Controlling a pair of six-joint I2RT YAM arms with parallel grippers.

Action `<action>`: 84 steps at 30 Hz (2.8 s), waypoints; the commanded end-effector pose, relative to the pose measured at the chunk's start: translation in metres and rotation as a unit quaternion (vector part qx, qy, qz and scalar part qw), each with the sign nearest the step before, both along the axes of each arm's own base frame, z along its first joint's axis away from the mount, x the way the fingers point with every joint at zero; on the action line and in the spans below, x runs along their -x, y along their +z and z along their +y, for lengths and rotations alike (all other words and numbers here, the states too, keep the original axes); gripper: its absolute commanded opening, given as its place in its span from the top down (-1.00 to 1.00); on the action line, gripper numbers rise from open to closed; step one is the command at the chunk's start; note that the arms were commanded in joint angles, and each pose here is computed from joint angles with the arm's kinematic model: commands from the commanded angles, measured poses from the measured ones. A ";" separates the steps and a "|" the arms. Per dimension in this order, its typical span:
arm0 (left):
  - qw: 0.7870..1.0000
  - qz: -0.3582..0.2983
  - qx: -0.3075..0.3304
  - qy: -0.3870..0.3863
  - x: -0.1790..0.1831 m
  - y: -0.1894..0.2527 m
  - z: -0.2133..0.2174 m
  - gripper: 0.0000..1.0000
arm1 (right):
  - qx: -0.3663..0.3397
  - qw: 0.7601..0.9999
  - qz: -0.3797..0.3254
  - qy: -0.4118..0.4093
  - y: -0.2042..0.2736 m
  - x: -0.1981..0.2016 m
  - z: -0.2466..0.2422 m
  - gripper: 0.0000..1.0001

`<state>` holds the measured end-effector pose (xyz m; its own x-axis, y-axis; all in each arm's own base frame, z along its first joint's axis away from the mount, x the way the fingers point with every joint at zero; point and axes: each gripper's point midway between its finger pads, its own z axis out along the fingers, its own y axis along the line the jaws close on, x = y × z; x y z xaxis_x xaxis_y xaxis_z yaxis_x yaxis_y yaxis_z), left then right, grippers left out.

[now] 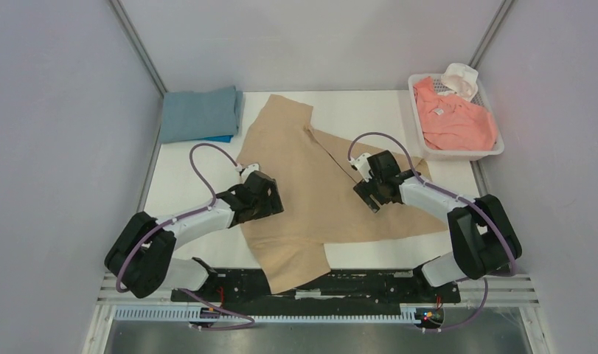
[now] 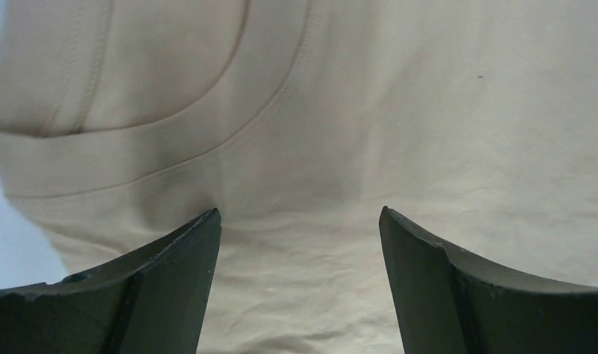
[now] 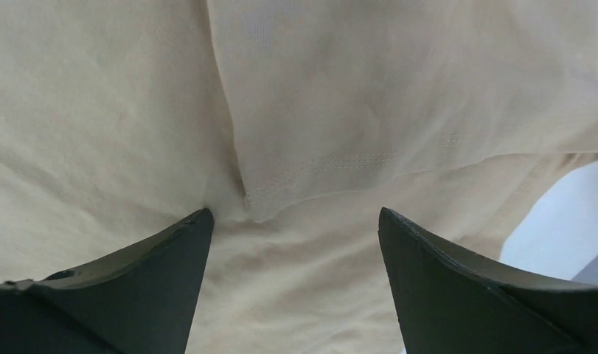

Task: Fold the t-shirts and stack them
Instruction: Flatten out the tshirt

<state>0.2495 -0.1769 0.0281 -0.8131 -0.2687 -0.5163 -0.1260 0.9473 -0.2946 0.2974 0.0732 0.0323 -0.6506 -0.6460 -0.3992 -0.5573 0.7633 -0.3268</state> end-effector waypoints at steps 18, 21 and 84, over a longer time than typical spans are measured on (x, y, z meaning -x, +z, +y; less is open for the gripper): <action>0.985 0.012 -0.135 0.110 0.004 -0.007 0.069 -0.82 | 0.019 0.997 -0.010 0.081 0.002 -0.032 0.031 0.05; 0.983 0.016 -0.141 0.114 0.005 -0.009 0.073 -0.82 | 0.019 0.996 -0.001 0.088 0.001 -0.029 0.032 0.20; 0.979 -0.025 -0.152 0.136 -0.005 0.014 0.084 -0.82 | 0.058 0.865 -0.435 -0.244 0.139 -0.351 -0.079 -0.70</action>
